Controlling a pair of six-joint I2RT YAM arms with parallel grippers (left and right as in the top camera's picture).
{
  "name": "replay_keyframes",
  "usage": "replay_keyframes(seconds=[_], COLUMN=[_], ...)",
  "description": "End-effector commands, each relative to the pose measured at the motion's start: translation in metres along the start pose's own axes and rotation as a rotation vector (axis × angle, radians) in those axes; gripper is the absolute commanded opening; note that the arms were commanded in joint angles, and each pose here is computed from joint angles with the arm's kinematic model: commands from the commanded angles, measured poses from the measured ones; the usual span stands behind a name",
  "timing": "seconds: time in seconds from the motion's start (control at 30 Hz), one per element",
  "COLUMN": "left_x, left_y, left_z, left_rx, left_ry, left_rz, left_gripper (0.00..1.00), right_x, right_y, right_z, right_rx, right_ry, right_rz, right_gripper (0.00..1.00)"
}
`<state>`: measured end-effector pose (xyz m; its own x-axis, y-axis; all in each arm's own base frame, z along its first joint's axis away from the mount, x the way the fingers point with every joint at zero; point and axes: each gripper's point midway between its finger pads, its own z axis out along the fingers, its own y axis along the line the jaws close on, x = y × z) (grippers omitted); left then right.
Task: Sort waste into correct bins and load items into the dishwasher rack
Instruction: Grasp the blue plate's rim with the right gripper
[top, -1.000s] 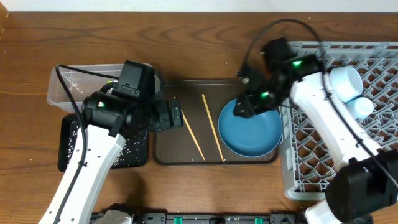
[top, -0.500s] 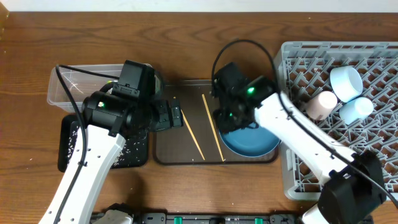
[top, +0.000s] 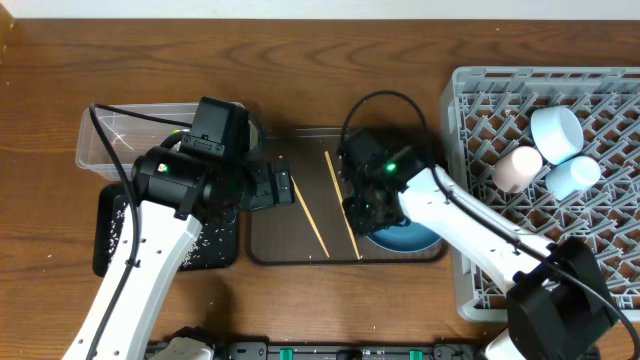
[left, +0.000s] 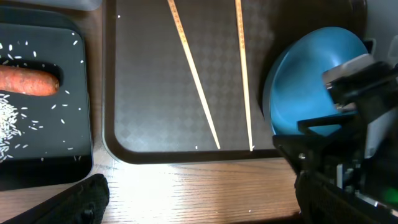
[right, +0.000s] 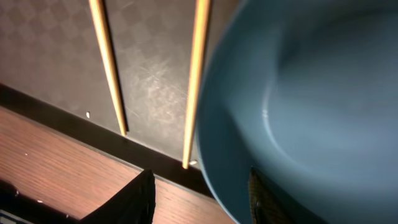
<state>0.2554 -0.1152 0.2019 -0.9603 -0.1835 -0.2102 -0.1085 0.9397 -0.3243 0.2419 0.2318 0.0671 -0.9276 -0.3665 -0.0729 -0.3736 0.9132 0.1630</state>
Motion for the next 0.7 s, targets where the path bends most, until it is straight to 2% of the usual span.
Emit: replay_keyframes(seconds=[0.0,0.4,0.47,0.53,0.63,0.67], left_x=[-0.005,-0.005,-0.005,-0.005,-0.005,-0.005], left_y=[-0.001,-0.001,-0.001,-0.001,-0.001,-0.001], left_z=[-0.007,-0.007,-0.007,-0.007,-0.007,-0.007], left_rx=[0.005,0.005,0.005,0.005,0.005,0.005], left_ry=[-0.026,-0.026,-0.026,-0.026,-0.026,-0.026], left_rz=[0.002,0.002,0.002,0.002,0.002,0.002], left_gripper=[0.98,0.98,0.98,0.98,0.98,0.98], right_x=[0.002,0.003,0.004,0.005,0.003,0.002], right_y=[0.007,-0.001,-0.002,-0.003,-0.002,-0.001], right_z=[0.001,0.034,0.038,0.039,0.039,0.039], right_rx=[-0.002,0.044,0.042,0.042,0.039,0.034], right_ry=[-0.031,-0.102,-0.106,-0.107,-0.115,-0.117], right_rz=[-0.017,-0.047,-0.047,-0.048,-0.048,-0.049], right_gripper=[0.48,0.43,0.35,0.22,0.10,0.04])
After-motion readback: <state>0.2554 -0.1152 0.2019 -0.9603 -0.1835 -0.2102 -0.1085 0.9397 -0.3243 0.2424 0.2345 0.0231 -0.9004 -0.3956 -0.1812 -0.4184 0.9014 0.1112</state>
